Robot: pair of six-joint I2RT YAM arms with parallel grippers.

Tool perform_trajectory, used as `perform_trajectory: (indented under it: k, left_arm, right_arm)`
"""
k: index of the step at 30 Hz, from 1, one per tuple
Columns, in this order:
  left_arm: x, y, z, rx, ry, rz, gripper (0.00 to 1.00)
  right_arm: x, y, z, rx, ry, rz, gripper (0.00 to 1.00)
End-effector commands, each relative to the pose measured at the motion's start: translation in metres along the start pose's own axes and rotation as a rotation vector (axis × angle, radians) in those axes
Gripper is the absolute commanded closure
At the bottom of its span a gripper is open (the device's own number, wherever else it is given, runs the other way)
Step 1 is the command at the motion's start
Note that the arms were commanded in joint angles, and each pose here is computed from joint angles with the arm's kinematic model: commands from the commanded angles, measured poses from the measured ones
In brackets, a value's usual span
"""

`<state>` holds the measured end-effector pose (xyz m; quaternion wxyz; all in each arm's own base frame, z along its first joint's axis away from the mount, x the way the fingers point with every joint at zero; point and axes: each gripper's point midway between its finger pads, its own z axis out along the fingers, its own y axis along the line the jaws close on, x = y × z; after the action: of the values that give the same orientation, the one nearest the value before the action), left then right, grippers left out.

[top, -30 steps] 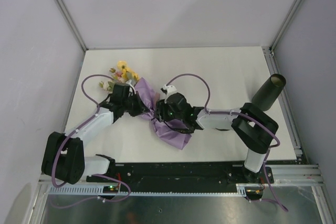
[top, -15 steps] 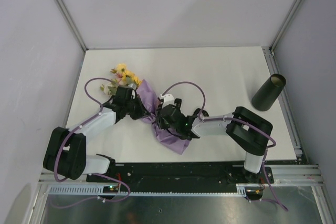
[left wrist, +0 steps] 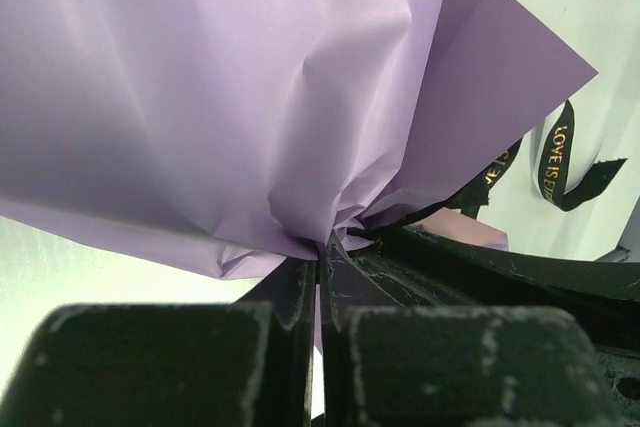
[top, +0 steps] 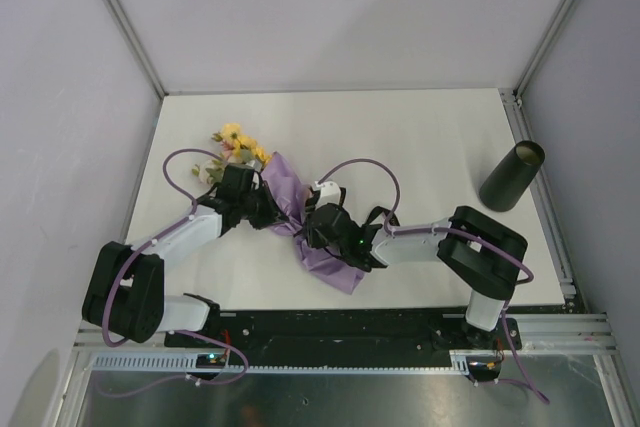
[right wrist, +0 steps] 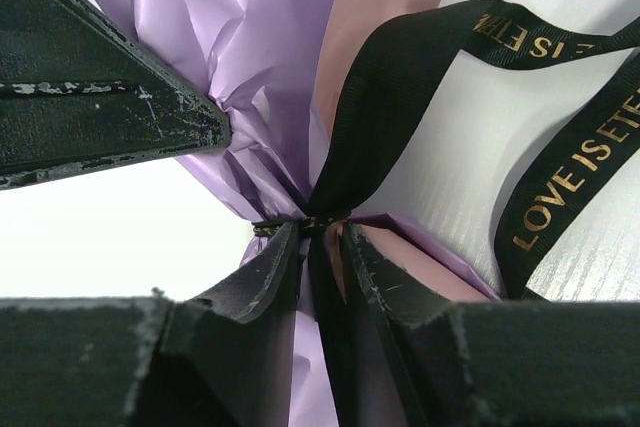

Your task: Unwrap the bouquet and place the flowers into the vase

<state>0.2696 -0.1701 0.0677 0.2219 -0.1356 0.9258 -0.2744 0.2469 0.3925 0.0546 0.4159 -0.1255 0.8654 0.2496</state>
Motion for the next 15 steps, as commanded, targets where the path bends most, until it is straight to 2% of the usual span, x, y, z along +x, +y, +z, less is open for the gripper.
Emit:
perform_trajectory:
  k: [1, 9, 15]
  left_arm:
    - [-0.026, 0.006, -0.001, -0.035, -0.118, 0.015, 1.0]
    - [-0.026, 0.005, -0.001, -0.032, -0.115, 0.017, 1.0]
    - [-0.025, 0.002, -0.001, -0.02, -0.106, 0.006, 1.0]
  right_arm:
    - [0.032, -0.056, -0.012, 0.192, 0.094, -0.06, 0.73]
    - [0.021, -0.075, -0.016, 0.27, 0.07, -0.004, 0.66]
    - [0.005, -0.063, -0.021, 0.225, 0.039, 0.038, 0.65]
